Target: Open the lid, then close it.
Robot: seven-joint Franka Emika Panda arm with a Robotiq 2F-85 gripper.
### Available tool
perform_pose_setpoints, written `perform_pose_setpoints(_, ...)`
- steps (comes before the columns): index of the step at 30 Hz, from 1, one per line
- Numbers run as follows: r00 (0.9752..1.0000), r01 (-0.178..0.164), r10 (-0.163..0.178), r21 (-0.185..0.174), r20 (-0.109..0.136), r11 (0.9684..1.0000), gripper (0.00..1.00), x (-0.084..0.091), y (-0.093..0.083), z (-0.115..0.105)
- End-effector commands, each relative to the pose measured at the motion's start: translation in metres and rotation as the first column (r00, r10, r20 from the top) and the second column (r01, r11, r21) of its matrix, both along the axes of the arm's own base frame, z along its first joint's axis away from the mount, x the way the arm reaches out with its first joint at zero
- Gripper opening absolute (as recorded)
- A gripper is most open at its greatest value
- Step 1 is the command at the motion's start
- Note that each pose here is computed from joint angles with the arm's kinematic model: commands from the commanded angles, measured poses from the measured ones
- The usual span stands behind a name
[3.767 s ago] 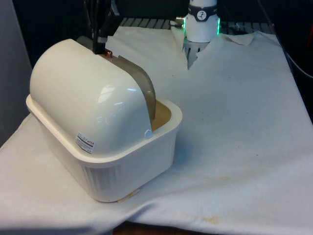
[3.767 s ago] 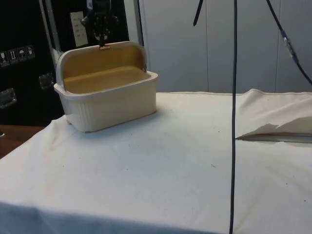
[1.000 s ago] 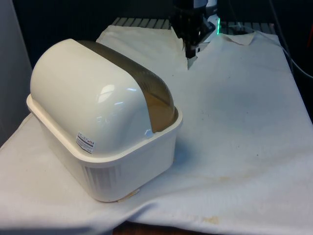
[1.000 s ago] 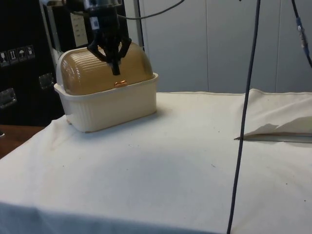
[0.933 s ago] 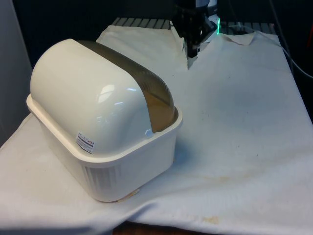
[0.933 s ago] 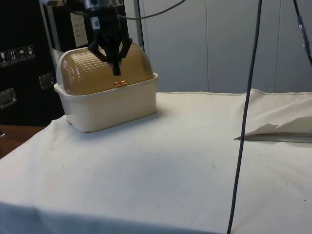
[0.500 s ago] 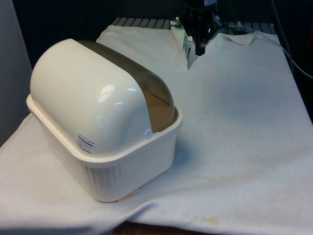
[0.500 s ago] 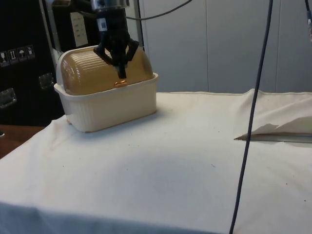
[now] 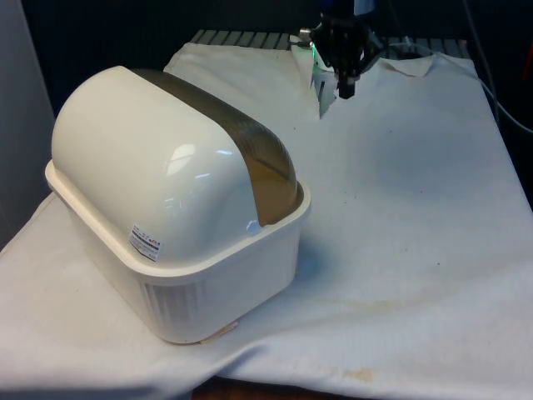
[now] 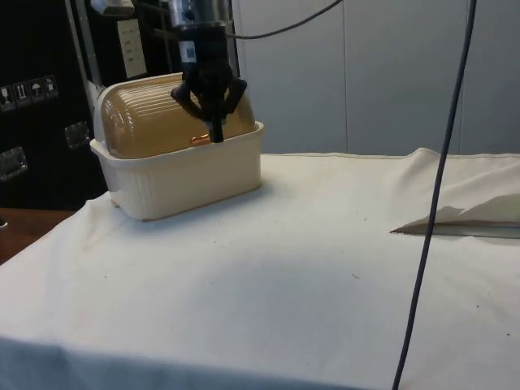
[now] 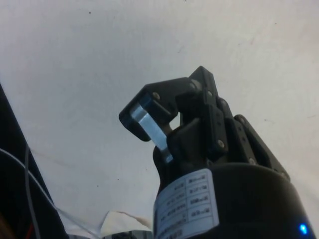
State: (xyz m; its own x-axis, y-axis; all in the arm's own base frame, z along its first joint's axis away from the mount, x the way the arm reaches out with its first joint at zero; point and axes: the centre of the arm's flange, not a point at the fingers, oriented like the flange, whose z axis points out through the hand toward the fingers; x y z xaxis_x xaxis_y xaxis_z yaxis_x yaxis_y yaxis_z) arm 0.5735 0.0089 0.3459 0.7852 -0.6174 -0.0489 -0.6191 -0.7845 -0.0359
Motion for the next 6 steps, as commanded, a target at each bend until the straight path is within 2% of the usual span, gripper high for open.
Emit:
perform_pose_setpoints(1,0.9998,-0.002,0.002,0.009,0.019,1.0,0.0,-0.0042,0.0022,-0.0001)
perform_pose_setpoints(4,0.9996,-0.002,0.002,0.008,0.027,1.0,0.0,-0.0083,0.002,-0.0033)
perform_pose_setpoints(5,0.9997,-0.001,0.001,0.007,0.026,1.0,0.0,-0.0084,0.0015,-0.0034)
perform_pose_setpoints(6,0.9999,-0.001,0.001,0.002,0.014,1.0,0.0,-0.0077,0.001,-0.0043)
